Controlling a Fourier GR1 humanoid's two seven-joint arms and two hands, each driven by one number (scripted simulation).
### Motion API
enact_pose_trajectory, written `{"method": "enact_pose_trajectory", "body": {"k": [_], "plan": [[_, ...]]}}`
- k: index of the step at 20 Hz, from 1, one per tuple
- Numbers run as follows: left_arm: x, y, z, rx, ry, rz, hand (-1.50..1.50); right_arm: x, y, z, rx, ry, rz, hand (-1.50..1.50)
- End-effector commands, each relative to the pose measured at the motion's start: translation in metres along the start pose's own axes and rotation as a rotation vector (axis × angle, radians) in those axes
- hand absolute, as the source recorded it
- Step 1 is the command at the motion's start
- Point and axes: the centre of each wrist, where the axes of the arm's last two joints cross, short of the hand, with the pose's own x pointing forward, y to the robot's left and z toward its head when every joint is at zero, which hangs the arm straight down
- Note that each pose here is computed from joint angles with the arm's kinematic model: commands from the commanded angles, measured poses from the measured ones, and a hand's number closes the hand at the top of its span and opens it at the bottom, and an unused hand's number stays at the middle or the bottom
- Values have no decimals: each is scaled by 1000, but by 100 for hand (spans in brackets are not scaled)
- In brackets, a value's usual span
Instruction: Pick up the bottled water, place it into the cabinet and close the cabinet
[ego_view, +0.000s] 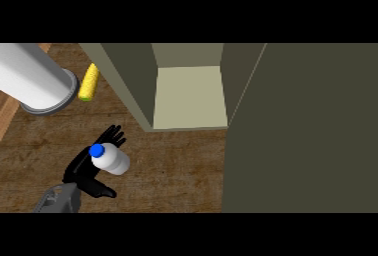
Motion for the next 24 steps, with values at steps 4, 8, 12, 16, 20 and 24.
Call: {"method": "enact_pose_trajectory", "body": {"k": [4,8,12,16,20,24], "plan": [[-1,2,-12,-65,-139,142,150,27,0,3,-4,-34,6,-150],[-24,-16,-13,-54,-113,196,150,14,0,9,-5,-20,-19,-150],[-32,-21,-13,-44,-139,249,150,17,-1,10,4,-23,-9,-150],[-22,-15,-16,-118,-142,257,150,14,3,7,-19,-34,-5,-150],[-51,-43,-9,254,-269,113,150,16,4,7,-26,-33,5,-150],[-73,-70,-9,443,-351,-6,150,10,0,9,-39,-16,7,-150]]}}
